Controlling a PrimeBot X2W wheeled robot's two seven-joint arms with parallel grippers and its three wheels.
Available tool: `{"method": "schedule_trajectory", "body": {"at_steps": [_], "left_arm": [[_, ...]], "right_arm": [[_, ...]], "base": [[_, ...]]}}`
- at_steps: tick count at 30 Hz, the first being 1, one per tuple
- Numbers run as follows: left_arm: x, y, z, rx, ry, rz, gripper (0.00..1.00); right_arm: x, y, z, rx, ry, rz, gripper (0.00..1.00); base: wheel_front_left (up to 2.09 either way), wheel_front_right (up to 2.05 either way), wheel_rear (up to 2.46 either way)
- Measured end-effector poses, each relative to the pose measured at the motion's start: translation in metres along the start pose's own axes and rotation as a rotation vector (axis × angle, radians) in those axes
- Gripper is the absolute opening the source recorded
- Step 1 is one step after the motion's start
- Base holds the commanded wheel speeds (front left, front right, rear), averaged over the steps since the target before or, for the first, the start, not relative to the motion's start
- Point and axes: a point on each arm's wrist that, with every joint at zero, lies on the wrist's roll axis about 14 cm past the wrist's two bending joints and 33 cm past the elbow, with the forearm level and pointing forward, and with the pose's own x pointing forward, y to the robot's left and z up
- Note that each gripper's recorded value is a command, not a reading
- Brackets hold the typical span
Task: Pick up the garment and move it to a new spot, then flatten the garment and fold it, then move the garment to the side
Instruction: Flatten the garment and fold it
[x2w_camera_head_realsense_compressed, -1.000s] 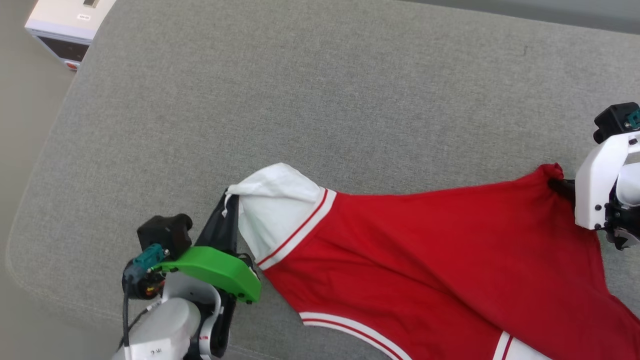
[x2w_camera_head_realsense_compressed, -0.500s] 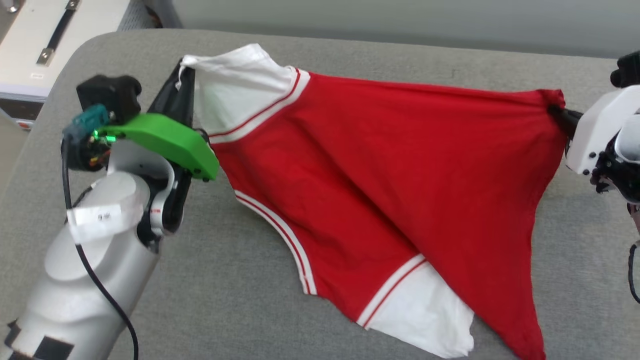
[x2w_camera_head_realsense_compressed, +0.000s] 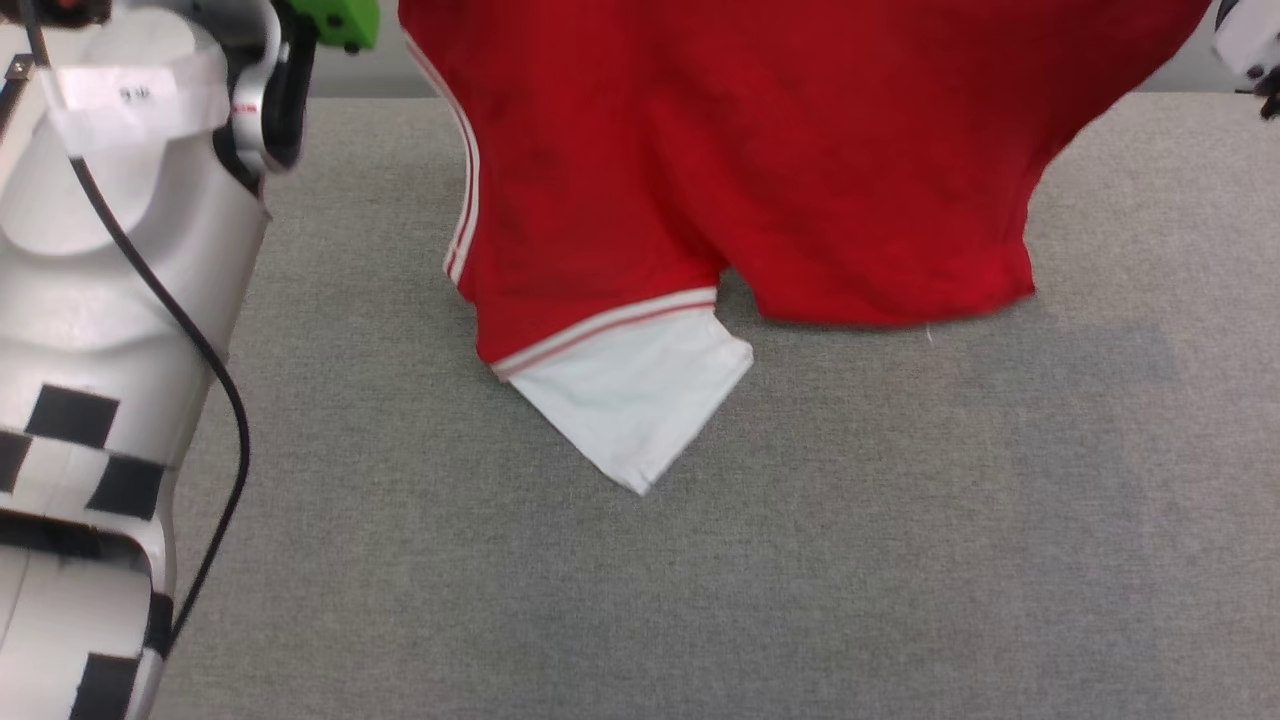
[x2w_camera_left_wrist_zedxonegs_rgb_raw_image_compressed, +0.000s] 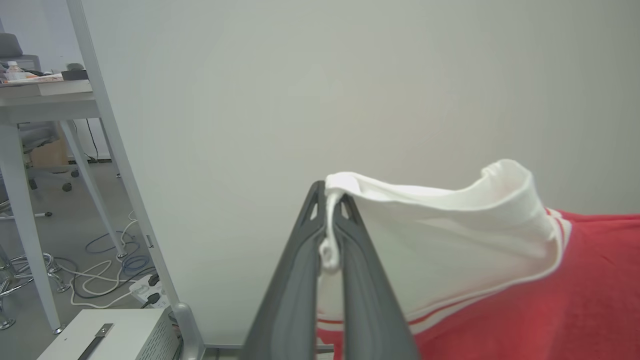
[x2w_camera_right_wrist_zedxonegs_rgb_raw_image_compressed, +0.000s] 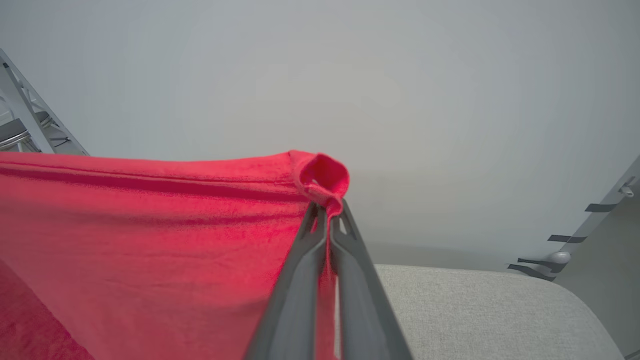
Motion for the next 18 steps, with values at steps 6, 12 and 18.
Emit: {"method": "schedule_trajectory", "body": {"at_steps": [6,12,18], "left_arm": [[0.036,0.003,0.039,0.067,-0.103,0.011,0.00],[0.071,0.006,0.069,0.108,-0.185,0.021,0.00],[0.099,0.006,0.051,0.115,-0.179,0.020,0.00]], "right_arm": [[0.019,0.003,0.052,-0.007,-0.134,-0.008,0.00],[0.042,0.004,0.090,-0.019,-0.219,-0.003,0.00],[0.072,0.001,0.091,-0.029,-0.251,-0.003,0.00]], "base": [[0.00,0.00,0.00],[0.00,0.00,0.00],[0.00,0.00,0.00]]}}
